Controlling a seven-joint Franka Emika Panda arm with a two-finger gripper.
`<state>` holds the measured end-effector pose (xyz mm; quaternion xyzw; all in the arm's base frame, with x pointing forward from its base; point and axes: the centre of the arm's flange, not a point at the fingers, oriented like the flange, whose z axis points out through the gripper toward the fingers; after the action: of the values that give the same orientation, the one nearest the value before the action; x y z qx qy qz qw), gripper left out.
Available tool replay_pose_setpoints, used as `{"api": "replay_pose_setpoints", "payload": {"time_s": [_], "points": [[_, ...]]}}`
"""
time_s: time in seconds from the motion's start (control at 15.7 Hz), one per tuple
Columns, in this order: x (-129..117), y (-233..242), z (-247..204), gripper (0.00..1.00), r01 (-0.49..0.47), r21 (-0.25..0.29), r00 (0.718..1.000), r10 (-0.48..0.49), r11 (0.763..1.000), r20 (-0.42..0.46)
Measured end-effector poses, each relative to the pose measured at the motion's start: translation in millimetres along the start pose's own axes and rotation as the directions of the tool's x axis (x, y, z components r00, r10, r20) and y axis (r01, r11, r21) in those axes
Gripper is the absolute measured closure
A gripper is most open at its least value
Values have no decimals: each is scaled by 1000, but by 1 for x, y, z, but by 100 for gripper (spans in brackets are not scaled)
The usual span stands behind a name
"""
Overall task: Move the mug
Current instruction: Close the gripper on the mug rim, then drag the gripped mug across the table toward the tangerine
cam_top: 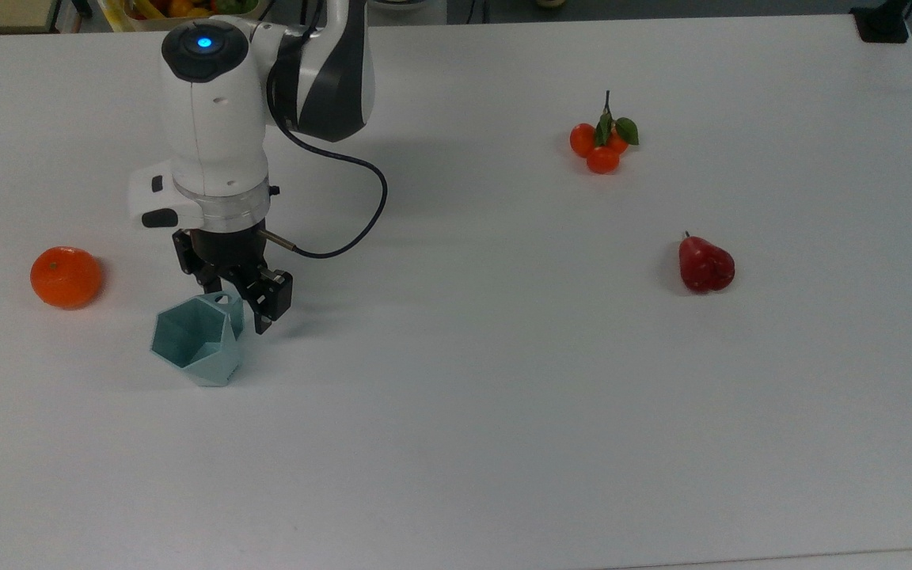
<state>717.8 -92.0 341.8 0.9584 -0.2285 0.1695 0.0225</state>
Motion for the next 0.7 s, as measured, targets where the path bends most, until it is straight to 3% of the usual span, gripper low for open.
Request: {"api": "replay_pose_setpoints", "payload": {"time_s": [0.19,0.25,0.44,0.7], "points": [[1,0,0,60,1,0,1000,-1,1000,-3],[1,0,0,68,2,0,1000,-2,1000,-3],[2,0,-2,76,5,-1,1000,-5,1000,-9],[3,-1,-3,76,15,-7,1000,-15,1000,-13]]}}
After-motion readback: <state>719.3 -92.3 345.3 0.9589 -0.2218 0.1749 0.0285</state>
